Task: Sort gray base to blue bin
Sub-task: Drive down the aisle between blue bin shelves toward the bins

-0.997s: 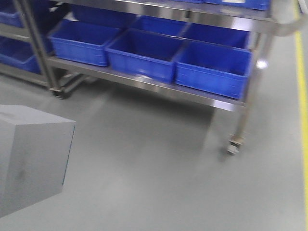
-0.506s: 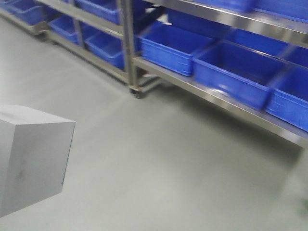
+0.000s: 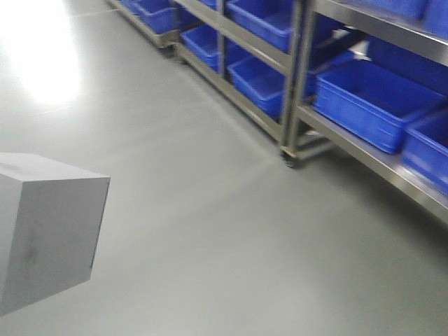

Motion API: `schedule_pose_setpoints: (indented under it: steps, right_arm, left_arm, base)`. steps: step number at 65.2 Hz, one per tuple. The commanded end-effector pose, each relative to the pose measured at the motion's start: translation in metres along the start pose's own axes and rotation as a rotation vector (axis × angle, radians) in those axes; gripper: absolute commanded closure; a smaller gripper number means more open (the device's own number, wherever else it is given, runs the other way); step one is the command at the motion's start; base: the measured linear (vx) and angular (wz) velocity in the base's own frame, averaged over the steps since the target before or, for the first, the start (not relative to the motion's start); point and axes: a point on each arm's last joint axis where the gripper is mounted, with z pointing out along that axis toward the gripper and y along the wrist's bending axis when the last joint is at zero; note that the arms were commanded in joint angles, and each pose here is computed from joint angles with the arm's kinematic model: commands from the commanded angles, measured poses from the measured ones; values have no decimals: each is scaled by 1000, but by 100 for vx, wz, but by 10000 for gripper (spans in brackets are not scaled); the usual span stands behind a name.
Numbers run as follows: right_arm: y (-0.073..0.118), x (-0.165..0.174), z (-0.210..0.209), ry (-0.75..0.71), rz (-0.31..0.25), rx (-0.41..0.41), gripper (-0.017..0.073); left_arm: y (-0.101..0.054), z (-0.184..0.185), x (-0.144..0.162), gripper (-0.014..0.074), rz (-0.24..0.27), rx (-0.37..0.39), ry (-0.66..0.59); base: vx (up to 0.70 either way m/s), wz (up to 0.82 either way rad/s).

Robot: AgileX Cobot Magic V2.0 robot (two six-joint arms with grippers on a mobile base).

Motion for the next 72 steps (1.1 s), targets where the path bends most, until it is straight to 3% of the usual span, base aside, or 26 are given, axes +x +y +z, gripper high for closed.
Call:
schedule_pose_setpoints:
  steps: [1, 41, 72]
  right_arm:
    - [0, -9, -1, -91, -13, 0, 564]
    - [0, -9, -1, -91, -13, 0, 564]
    - [0, -9, -1, -91, -13, 0, 564]
  left_arm:
    - [-4, -2, -19, 590, -9, 29, -124]
    - [-4, -2, -19, 590, -9, 29, -124]
    - [-4, -2, -19, 590, -9, 29, -124]
  base:
    - [34, 51]
    - [32, 50]
    - [39, 13]
